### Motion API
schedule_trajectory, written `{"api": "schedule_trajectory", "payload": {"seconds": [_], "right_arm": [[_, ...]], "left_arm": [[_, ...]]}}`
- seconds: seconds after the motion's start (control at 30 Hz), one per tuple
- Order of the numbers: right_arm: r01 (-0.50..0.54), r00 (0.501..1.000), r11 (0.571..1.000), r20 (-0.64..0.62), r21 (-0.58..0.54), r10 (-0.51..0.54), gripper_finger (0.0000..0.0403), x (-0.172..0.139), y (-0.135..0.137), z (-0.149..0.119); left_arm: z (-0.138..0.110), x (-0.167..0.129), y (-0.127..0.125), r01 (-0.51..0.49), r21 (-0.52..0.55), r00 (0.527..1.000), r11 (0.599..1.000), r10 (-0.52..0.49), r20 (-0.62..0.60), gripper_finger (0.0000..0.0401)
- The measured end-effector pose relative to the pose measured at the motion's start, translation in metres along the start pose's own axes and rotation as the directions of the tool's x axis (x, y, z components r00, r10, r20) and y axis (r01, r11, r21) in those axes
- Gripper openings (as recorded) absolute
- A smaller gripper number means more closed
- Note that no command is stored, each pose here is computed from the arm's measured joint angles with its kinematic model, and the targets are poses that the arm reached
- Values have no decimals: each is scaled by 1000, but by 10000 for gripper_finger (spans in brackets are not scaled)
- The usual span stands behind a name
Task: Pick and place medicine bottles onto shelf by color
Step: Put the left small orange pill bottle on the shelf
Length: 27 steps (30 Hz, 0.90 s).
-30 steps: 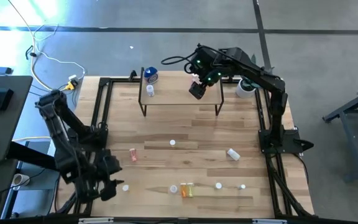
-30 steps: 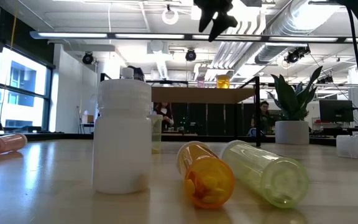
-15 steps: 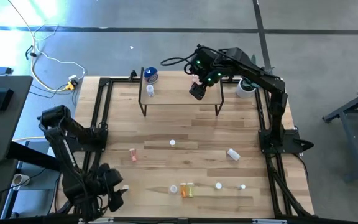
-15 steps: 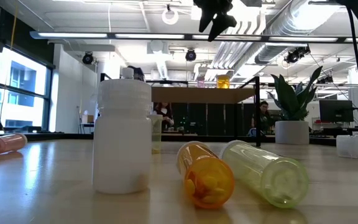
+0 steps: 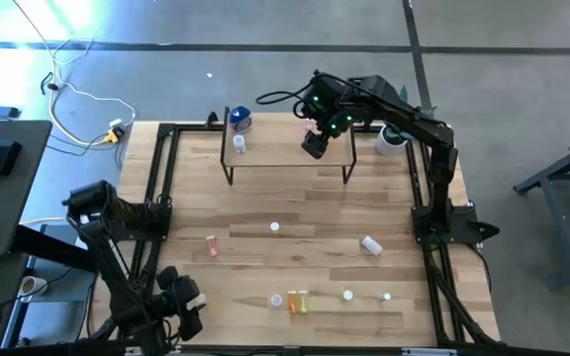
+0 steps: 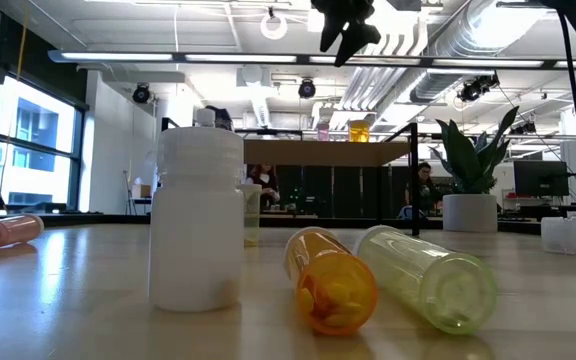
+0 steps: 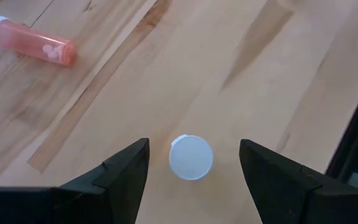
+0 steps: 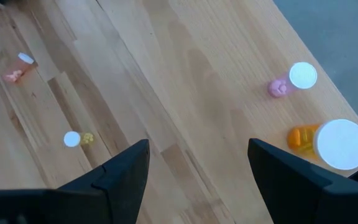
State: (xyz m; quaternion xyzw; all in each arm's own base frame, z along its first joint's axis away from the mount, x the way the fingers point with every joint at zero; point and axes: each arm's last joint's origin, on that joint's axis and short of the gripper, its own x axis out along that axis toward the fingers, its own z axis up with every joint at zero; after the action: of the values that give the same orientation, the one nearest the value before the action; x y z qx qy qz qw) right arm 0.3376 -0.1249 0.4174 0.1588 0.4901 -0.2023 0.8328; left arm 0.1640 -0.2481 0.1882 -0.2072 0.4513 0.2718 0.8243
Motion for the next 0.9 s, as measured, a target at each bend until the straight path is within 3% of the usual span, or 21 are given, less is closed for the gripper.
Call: {"api": "schedule_trajectory", "payload": {"seconds": [0.6, 0.9], "right_arm": [[-1, 1000, 1000, 9, -1, 1, 264, 0, 0, 1], [-1, 1000, 1000, 11, -3, 1, 264, 0, 0, 1]], "left_arm": [[-16, 25, -5, -81, -96, 997, 992, 82, 10, 237], [-17, 25, -5, -81, -107, 997, 991, 81, -6, 156]]}}
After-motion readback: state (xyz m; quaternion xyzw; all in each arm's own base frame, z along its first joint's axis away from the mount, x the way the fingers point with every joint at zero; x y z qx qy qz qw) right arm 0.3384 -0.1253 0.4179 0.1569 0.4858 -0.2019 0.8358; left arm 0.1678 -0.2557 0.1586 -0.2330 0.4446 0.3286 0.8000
